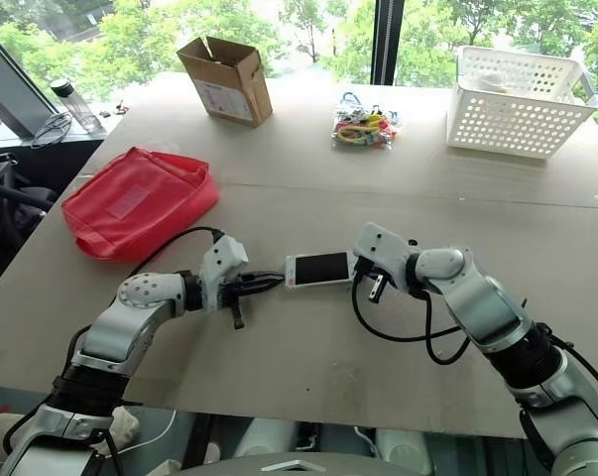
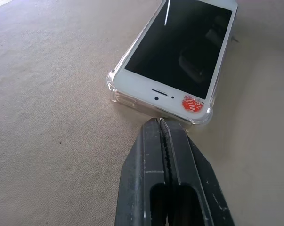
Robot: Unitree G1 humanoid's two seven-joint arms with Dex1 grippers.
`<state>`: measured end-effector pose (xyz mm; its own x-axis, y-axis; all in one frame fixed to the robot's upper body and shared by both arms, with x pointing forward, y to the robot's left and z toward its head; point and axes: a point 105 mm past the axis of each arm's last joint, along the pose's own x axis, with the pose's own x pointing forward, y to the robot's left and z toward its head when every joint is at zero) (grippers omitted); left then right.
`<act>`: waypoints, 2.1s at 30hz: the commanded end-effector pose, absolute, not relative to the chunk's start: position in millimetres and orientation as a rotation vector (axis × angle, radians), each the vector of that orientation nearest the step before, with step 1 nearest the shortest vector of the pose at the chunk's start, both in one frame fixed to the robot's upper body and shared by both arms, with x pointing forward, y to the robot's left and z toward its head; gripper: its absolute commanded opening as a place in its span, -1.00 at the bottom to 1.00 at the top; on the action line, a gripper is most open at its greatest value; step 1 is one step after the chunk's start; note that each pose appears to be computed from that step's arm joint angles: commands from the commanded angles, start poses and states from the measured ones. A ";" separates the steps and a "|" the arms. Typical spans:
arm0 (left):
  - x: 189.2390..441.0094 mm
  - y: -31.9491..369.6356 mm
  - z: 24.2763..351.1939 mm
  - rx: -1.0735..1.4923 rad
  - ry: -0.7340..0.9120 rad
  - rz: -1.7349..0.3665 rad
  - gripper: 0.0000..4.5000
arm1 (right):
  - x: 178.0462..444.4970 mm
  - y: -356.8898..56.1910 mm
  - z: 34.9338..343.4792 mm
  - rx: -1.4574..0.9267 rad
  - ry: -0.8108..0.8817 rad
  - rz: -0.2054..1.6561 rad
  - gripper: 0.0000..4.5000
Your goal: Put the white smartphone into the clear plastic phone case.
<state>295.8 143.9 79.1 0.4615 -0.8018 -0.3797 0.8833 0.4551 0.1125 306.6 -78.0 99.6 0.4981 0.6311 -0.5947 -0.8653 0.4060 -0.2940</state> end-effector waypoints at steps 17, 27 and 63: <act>295.3 126.7 114.6 0.073 0.229 -1.059 -0.99 | 310.8 -86.8 148.5 -0.321 0.274 0.970 -1.00; 307.5 122.9 68.9 0.140 0.369 -1.025 -0.99 | 317.5 -66.6 112.3 -0.417 0.432 1.074 -1.00; 298.8 119.5 62.6 0.139 0.375 -1.006 -0.99 | 282.1 -91.5 19.0 -0.543 0.821 1.211 -1.00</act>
